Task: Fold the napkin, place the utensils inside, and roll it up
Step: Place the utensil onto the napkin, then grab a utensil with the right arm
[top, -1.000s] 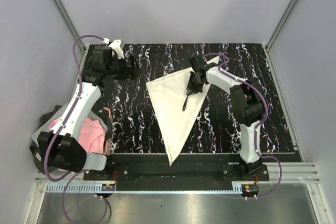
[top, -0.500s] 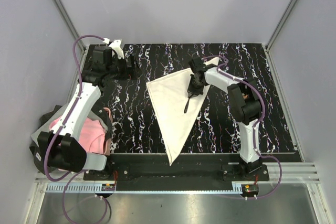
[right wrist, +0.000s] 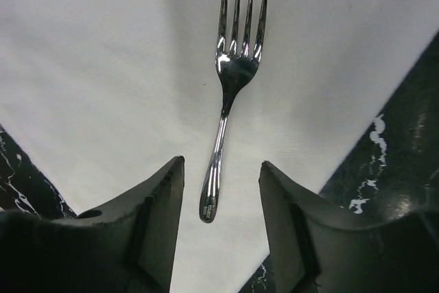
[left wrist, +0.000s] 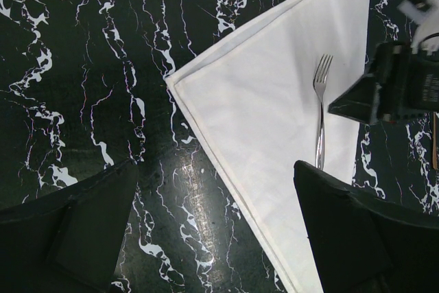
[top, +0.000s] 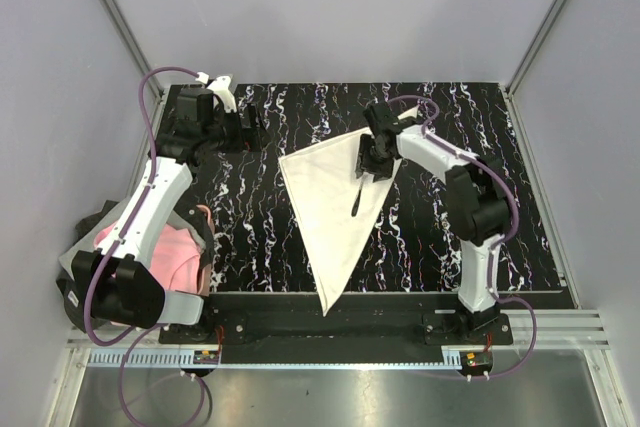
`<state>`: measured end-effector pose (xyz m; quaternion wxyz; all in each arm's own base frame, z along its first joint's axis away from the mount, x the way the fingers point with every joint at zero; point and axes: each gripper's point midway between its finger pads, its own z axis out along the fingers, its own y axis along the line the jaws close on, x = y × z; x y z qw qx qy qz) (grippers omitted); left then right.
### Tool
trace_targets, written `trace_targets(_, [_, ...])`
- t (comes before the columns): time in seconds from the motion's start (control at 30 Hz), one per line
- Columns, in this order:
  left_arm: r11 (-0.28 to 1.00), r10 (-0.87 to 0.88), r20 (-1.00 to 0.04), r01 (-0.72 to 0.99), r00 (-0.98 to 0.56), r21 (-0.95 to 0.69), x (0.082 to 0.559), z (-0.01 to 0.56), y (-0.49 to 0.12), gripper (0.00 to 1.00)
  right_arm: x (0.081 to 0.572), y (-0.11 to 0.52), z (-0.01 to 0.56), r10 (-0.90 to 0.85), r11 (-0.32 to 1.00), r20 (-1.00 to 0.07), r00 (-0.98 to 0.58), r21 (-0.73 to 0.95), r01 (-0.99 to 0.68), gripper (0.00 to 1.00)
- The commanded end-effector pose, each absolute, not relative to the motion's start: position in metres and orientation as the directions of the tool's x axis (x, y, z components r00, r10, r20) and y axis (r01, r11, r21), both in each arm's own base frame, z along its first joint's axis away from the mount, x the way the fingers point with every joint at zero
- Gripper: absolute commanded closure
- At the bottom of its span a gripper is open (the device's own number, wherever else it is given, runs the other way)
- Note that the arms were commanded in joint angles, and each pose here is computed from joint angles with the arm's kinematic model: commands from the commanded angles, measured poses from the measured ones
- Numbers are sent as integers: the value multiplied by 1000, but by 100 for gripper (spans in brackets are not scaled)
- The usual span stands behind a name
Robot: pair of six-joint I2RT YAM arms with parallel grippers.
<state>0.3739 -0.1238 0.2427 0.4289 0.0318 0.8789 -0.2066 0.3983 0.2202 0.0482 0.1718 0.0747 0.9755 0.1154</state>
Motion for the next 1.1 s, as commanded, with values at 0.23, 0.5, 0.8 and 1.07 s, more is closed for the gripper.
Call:
trace_targets(0.23, [895, -135, -801, 274, -583, -351, 374, 262, -129, 1, 377, 18, 96, 274, 960, -457, -846, 84, 266, 43])
trace_targets(0.5, [897, -132, -810, 279, -571, -343, 373, 264, -128, 1, 368, -54, 43, 266, 948, -354, -897, -73, 310, 52])
trace_targets(0.8, [898, -129, -808, 278, -575, -342, 374, 262, -127, 1, 366, -67, 19, 258, 952, -305, -917, -82, 295, 60])
trace_targets(1.07, [896, -128, -807, 281, -577, -343, 374, 261, -129, 1, 364, -67, -2, 246, 961, -272, -930, -57, 271, 64])
